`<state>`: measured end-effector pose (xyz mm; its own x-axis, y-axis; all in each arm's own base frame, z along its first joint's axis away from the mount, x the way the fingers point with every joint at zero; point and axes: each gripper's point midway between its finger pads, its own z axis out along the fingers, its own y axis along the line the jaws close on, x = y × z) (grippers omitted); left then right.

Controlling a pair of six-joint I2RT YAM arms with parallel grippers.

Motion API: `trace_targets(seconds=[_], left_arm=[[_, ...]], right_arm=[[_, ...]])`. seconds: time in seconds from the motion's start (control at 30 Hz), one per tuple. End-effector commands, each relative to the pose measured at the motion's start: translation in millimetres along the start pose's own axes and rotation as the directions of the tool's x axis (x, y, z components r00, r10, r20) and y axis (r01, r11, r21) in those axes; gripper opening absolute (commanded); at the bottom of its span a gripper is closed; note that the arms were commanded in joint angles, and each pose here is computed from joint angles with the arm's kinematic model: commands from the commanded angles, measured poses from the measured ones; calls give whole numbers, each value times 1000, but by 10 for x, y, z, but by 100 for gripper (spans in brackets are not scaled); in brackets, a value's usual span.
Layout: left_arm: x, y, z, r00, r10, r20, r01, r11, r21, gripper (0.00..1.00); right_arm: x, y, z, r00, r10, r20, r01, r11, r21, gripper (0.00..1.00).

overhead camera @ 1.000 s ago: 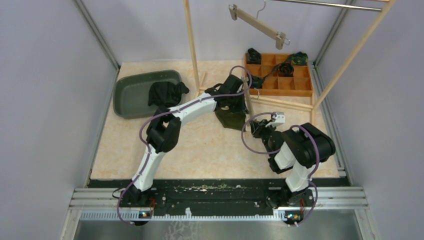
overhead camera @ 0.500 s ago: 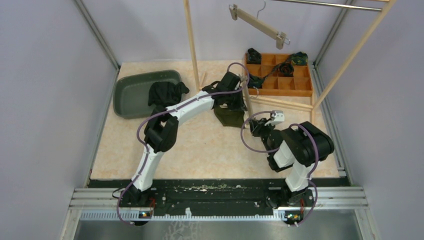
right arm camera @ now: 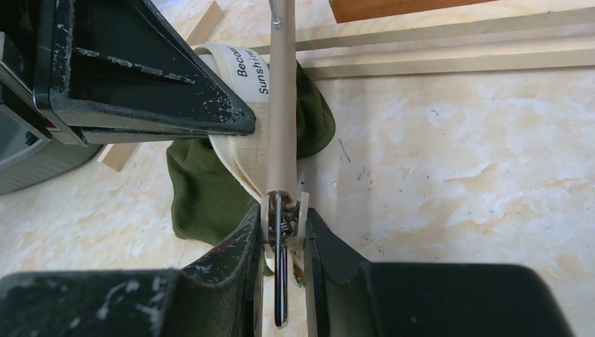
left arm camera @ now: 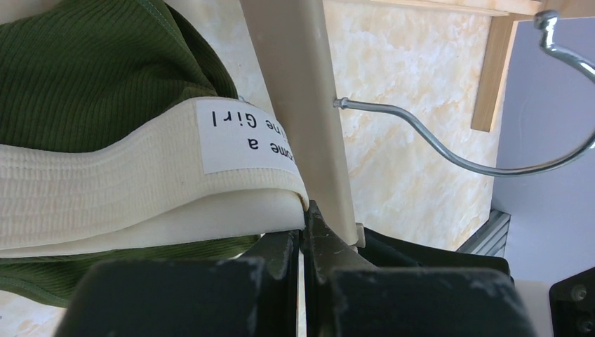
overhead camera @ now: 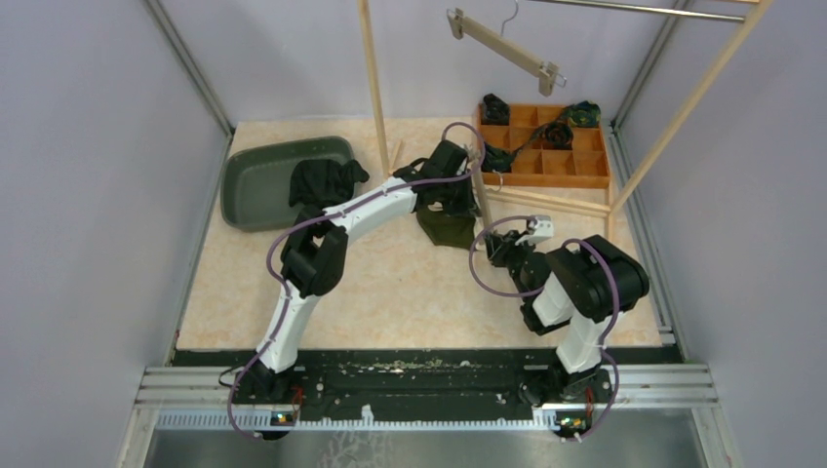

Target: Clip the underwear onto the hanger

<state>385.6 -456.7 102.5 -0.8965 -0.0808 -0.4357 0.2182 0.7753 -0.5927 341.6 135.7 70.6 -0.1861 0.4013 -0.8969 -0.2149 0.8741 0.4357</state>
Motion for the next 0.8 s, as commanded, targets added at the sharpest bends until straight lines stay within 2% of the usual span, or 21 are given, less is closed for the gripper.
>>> trace_targets(seconds=[0.0, 0.07, 0.33, 0.67, 0.77], left_arm=[[-183, -201, -221, 999, 5, 49, -8, 998, 57, 0], [-187, -201, -225, 999, 4, 50, -7, 998, 57, 0], [-192, -183, -220, 999, 0, 51, -3, 998, 56, 0], [-236, -131, -216, 998, -6, 57, 3, 999, 49, 0], [-223, -114, -209, 999, -3, 52, 0, 999, 46, 0]], right_arm=[[-483, 355, 93, 982, 56, 182, -31, 990, -137, 0], [-479, 368, 97, 982, 61, 179, -36, 989, -143, 0], [-462, 379, 112, 982, 80, 171, -54, 987, -148, 24], [-444, 349, 86, 982, 94, 166, -71, 988, -136, 66], [-489, 324, 20, 980, 89, 181, -67, 990, -123, 86]])
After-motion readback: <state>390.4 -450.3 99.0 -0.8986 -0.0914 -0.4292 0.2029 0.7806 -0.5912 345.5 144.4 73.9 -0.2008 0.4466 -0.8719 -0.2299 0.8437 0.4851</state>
